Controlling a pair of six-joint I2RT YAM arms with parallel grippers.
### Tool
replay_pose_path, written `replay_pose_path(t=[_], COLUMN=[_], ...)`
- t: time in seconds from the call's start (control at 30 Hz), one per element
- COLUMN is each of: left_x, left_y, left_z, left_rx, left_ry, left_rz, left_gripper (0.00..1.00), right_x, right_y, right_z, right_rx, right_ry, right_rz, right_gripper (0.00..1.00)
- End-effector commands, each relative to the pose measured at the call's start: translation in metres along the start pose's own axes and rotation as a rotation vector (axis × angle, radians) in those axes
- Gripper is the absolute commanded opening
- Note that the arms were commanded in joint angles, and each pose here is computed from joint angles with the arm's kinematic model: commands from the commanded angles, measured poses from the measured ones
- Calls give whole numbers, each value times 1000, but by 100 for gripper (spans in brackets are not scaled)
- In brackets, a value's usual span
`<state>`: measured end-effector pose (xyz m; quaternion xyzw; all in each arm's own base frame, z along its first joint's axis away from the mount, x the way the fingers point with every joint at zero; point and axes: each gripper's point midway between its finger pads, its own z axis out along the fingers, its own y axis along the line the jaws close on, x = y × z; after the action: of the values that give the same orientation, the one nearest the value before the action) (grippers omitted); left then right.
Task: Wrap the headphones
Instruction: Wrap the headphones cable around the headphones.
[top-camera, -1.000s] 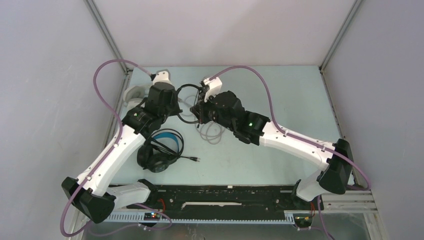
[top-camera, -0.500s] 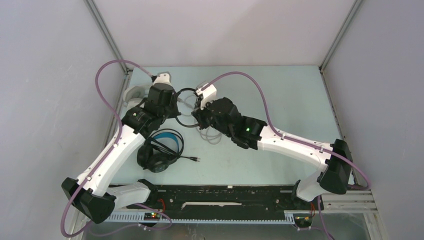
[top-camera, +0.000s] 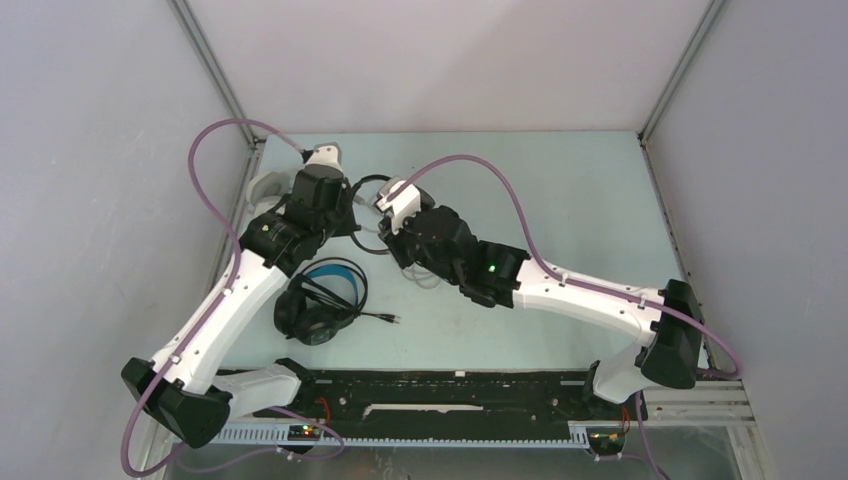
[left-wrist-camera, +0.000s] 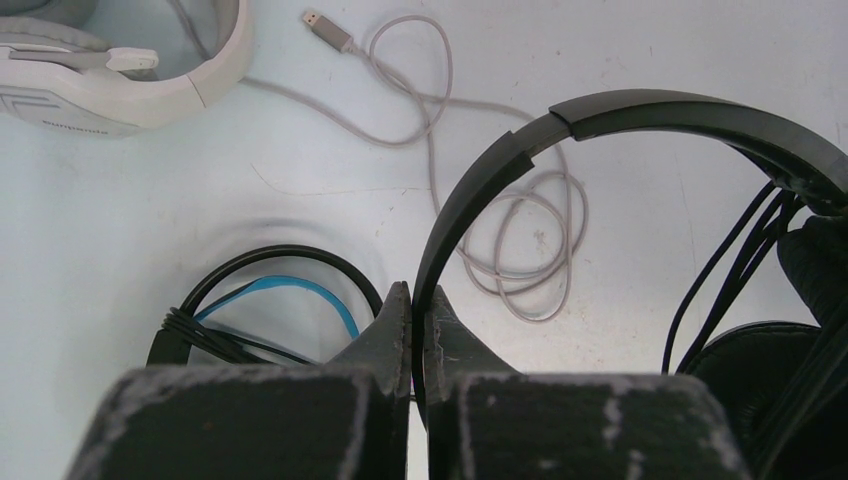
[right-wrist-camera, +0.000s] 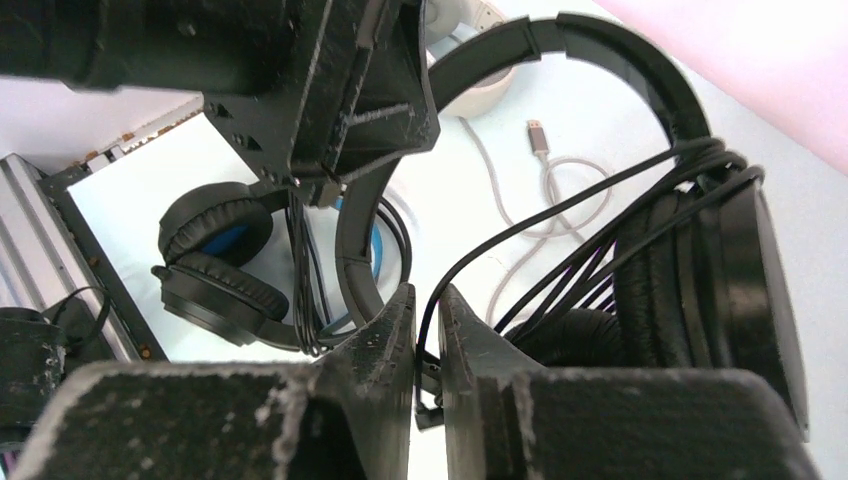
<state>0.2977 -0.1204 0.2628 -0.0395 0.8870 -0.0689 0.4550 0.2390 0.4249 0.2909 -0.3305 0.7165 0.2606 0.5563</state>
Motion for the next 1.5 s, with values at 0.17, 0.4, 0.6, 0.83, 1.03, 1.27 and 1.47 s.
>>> replay_pose_path(t=[0.17, 0.4, 0.6, 0.83, 1.03, 1.27, 1.47], left_x=[-43, -41, -41, -42, -42, -39, -36], left_y=[-7, -3, 1, 4, 5, 6, 7], left_z=[-27, -26, -26, -28, -29, -26, -22], left_rx=[60, 37, 20, 4, 0, -6, -16], left_ry=[-129, -125, -124, -124, -123, -111, -103], left_rz=[-38, -25, -14, -1, 5, 16, 27], left_gripper=[0, 0, 0, 0, 0, 0, 0], right_x=[-11, -15, -19, -13, -7, -15, -32], right_y=[-3, 0, -2, -5, -6, 2, 10], right_z=[-15, -23, -28, -27, -26, -32, -49], right_rx=[2, -2, 23, 47, 63, 17, -68], right_ry=[-57, -80, -92, -71, -53, -71, -114], right_rz=[-3, -13, -27, -39, -39, -3, 76], right_gripper=[20, 20, 21, 19, 19, 25, 30])
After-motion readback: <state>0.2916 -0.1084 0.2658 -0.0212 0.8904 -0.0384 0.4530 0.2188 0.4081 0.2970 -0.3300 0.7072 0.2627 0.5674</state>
